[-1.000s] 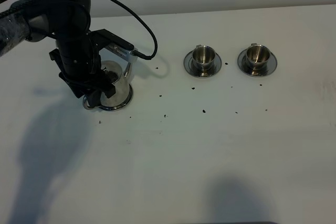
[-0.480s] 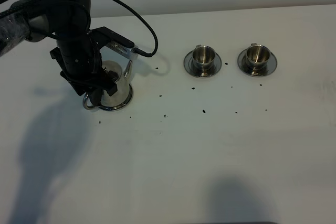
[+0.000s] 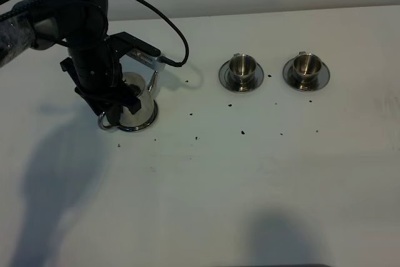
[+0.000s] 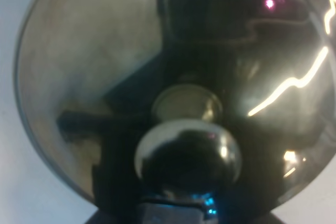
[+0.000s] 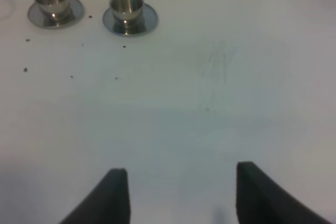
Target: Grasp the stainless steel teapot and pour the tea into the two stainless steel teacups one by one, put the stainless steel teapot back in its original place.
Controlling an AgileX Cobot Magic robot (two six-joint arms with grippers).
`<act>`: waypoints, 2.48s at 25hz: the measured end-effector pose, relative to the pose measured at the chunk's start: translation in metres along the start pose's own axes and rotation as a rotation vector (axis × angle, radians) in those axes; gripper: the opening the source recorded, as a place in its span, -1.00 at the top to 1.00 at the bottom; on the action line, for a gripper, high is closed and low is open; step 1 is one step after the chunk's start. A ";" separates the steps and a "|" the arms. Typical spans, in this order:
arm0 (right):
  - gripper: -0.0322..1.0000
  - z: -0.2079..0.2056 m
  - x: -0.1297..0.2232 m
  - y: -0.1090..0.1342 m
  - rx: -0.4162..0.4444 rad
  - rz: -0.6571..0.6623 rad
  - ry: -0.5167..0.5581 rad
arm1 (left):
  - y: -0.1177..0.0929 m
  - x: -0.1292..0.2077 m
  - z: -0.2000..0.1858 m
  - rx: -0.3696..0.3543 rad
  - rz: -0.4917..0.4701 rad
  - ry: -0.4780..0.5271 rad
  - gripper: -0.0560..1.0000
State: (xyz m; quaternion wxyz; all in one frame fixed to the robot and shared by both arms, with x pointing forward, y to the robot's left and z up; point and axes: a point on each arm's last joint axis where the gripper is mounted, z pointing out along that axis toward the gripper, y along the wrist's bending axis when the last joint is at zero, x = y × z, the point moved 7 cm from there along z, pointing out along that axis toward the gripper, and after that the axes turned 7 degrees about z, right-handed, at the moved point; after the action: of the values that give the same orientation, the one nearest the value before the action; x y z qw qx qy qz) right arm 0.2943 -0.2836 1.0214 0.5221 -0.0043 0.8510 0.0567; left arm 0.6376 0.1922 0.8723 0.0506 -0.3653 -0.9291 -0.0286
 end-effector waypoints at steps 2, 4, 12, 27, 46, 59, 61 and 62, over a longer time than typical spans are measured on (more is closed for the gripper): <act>0.08 0.000 0.000 0.000 0.000 0.000 0.000 | 0.000 0.000 0.000 0.002 -0.001 -0.002 0.34; 0.08 0.000 0.000 0.000 0.000 0.000 0.000 | 0.000 -0.002 0.000 0.000 -0.002 -0.011 0.41; 0.08 0.000 0.000 0.000 0.000 0.000 0.000 | 0.000 -0.004 0.000 -0.002 -0.004 -0.027 0.46; 0.08 0.000 0.000 0.000 0.000 0.000 0.000 | 0.000 -0.005 0.000 -0.002 0.000 -0.028 0.46; 0.08 0.000 0.000 0.000 0.000 0.000 0.000 | 0.002 -0.005 -0.011 -0.017 0.008 -0.054 0.46; 0.08 0.000 0.000 0.000 0.000 0.000 0.000 | 0.005 -0.008 -0.035 -0.065 0.080 -0.136 0.46; 0.08 0.000 0.000 0.000 0.000 0.000 0.000 | 0.007 -0.011 -0.041 -0.085 0.118 -0.166 0.46; 0.08 0.000 0.000 0.000 0.000 0.000 0.000 | 0.007 -0.012 -0.046 -0.099 0.141 -0.187 0.46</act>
State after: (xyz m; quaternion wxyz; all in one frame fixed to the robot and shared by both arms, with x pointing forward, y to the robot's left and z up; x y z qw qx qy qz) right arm 0.2943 -0.2836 1.0214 0.5221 -0.0043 0.8510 0.0567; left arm 0.6549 0.1852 0.9170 -0.0524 -0.4329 -0.8991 -0.0369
